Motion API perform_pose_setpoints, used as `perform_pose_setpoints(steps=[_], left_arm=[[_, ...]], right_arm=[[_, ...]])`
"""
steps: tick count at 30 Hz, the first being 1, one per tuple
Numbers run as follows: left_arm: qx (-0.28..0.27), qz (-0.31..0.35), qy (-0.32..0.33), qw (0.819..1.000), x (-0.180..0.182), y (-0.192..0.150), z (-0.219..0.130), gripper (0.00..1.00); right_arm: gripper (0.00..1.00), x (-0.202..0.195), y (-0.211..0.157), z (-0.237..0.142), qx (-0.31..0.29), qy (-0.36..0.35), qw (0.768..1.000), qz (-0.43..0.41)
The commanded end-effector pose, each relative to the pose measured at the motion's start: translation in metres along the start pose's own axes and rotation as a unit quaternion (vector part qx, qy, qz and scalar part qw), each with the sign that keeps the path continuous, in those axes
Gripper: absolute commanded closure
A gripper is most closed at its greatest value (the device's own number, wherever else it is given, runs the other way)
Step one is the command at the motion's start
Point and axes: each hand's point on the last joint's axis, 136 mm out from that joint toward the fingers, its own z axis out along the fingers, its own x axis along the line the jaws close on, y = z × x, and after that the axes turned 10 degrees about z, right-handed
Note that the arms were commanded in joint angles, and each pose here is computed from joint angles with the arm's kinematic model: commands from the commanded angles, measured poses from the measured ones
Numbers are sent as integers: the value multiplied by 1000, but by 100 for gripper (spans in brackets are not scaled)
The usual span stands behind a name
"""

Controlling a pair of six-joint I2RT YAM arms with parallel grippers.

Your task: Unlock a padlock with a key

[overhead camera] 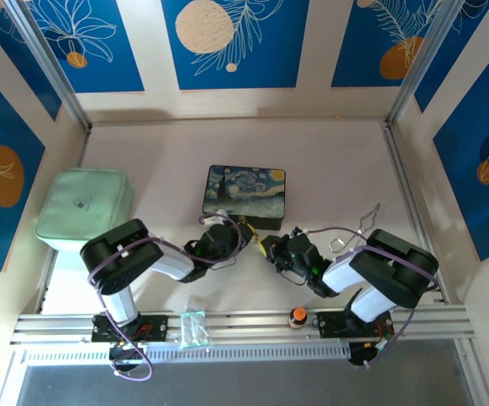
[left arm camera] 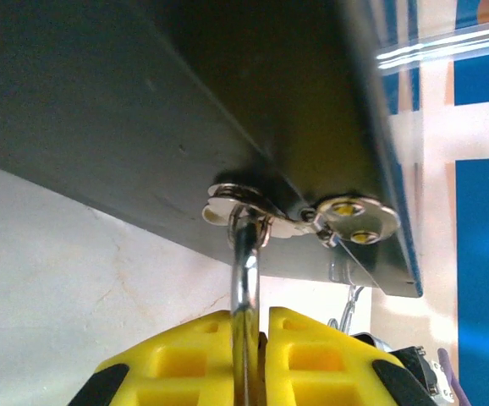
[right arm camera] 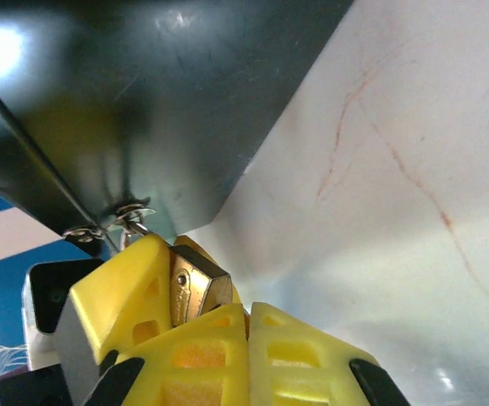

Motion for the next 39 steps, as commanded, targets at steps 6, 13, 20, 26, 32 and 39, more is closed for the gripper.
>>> perform_pose_setpoints(steps=[6, 13, 20, 26, 32, 39], left_arm=[[70, -8, -129, 989, -72, -35, -8, 100], [68, -12, -142, 988, -81, -33, -7, 100], [61, 2, -121, 991, -70, -32, -6, 100], [53, 5, -104, 993, -55, -28, -4, 100], [49, 26, -88, 995, -48, -24, -12, 100], [48, 36, -81, 995, -44, -22, -21, 100]], right_arm=[[100, 45, -28, -3, -1, -6, 987, -158], [98, 24, -13, 12, 68, 10, 997, -38], [87, 6, -9, 11, 51, -51, 988, -135], [77, 3, 7, -12, 15, -115, 965, -235], [76, 12, 16, -33, 6, -138, 910, -390], [71, 39, -3, -43, 19, -104, 773, -625]])
